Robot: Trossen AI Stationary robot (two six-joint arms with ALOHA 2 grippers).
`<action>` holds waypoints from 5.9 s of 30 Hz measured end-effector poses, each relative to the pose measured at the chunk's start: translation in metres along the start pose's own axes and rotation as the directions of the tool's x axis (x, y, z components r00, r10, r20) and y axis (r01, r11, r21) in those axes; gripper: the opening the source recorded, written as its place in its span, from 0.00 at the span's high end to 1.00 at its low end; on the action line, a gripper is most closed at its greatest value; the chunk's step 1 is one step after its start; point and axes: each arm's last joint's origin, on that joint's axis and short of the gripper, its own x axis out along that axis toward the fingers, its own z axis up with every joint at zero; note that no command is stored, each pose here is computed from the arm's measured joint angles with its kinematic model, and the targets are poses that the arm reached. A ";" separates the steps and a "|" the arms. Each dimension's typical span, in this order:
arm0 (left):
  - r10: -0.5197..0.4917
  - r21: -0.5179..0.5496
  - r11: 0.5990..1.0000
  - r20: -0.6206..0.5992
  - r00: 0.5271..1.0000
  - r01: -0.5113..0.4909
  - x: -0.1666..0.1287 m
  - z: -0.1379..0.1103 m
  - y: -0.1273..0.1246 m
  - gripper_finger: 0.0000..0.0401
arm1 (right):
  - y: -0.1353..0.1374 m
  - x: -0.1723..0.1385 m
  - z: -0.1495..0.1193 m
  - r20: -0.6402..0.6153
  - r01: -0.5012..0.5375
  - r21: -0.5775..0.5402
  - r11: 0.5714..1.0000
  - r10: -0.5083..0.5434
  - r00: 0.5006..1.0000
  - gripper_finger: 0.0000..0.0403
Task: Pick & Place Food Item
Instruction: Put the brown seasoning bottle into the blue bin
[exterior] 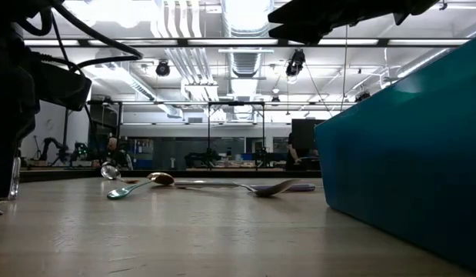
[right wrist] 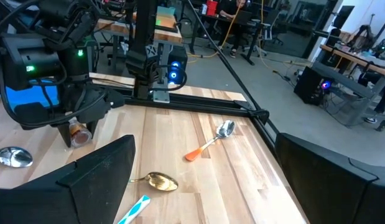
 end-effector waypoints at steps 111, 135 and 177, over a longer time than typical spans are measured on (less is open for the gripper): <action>-0.089 0.311 0.941 0.614 0.784 -0.137 -0.082 0.171 -0.096 0.26 | 0.000 0.000 0.000 0.000 0.000 0.000 1.000 0.000 1.000 0.04; -0.264 0.281 0.960 0.917 0.300 -0.015 -0.113 0.089 0.110 0.26 | 0.000 0.000 0.000 0.000 0.000 0.000 1.000 0.000 1.000 0.04; -0.202 0.177 0.979 0.917 0.345 0.103 -0.114 0.062 0.166 0.26 | 0.000 0.000 0.000 0.000 0.000 0.000 1.000 0.000 1.000 0.04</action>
